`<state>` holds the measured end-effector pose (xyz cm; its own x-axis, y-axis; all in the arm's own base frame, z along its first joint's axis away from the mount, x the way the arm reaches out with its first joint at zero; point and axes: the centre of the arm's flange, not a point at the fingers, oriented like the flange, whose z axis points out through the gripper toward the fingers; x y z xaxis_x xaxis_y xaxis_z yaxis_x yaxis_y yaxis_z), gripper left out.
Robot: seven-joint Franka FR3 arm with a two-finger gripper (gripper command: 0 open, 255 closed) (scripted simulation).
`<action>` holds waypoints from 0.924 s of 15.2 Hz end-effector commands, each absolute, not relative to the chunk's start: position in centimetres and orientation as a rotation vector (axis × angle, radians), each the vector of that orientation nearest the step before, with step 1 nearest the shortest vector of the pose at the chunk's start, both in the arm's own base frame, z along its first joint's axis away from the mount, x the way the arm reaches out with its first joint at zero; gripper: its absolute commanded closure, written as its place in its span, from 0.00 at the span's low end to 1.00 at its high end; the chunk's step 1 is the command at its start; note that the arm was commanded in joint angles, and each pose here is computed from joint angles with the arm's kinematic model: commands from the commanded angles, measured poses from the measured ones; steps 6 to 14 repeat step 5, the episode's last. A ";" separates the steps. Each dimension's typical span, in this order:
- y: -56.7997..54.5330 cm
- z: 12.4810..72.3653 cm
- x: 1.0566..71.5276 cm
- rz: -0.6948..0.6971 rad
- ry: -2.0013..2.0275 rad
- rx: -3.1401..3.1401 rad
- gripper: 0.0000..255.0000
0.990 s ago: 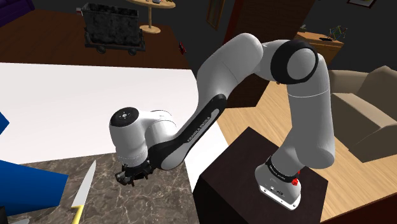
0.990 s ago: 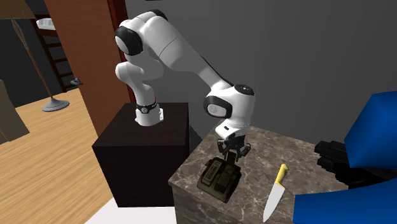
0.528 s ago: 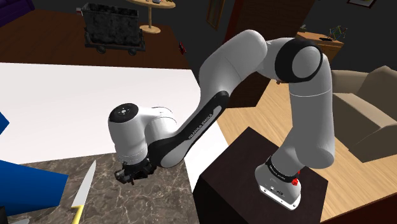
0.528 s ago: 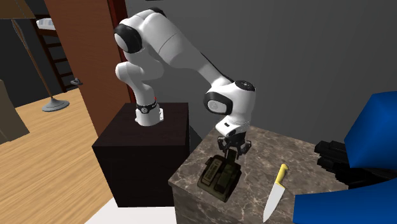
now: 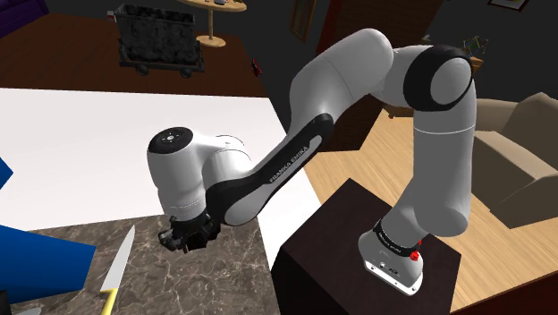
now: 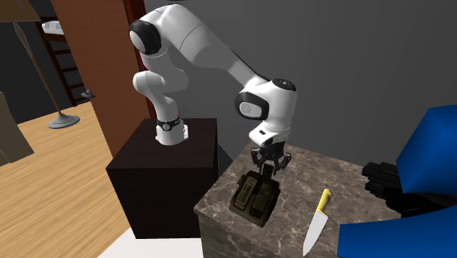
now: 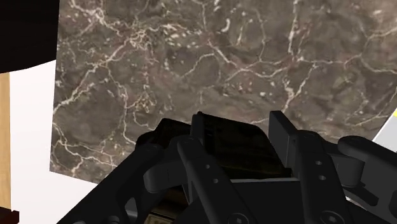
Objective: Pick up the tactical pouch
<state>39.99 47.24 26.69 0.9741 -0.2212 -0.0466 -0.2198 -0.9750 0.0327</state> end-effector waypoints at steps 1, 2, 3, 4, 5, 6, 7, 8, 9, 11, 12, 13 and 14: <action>47.2 27.8 40.0 -0.076 -0.345 3.095 1.00; 47.2 28.4 40.0 -0.076 -0.345 3.095 1.00; 47.2 28.9 40.0 -0.076 -0.345 3.095 1.00; 47.2 29.0 40.0 -0.076 -0.345 3.095 1.00; 47.2 29.0 40.0 -0.076 -0.345 3.095 1.00; 47.2 29.0 40.0 -0.076 -0.345 3.095 1.00; 47.2 29.0 40.0 -0.076 -0.345 3.095 1.00; 47.2 29.0 40.0 -0.076 -0.345 3.095 1.00; 47.2 29.0 40.0 -0.076 -0.345 3.095 1.00; 47.2 29.0 40.0 -0.076 -0.345 3.095 1.00; 47.2 29.0 40.0 -0.076 -0.345 3.095 1.00; 47.2 29.0 40.0 -0.076 -0.345 3.095 1.00; 47.2 29.0 40.0 -0.076 -0.345 3.095 1.00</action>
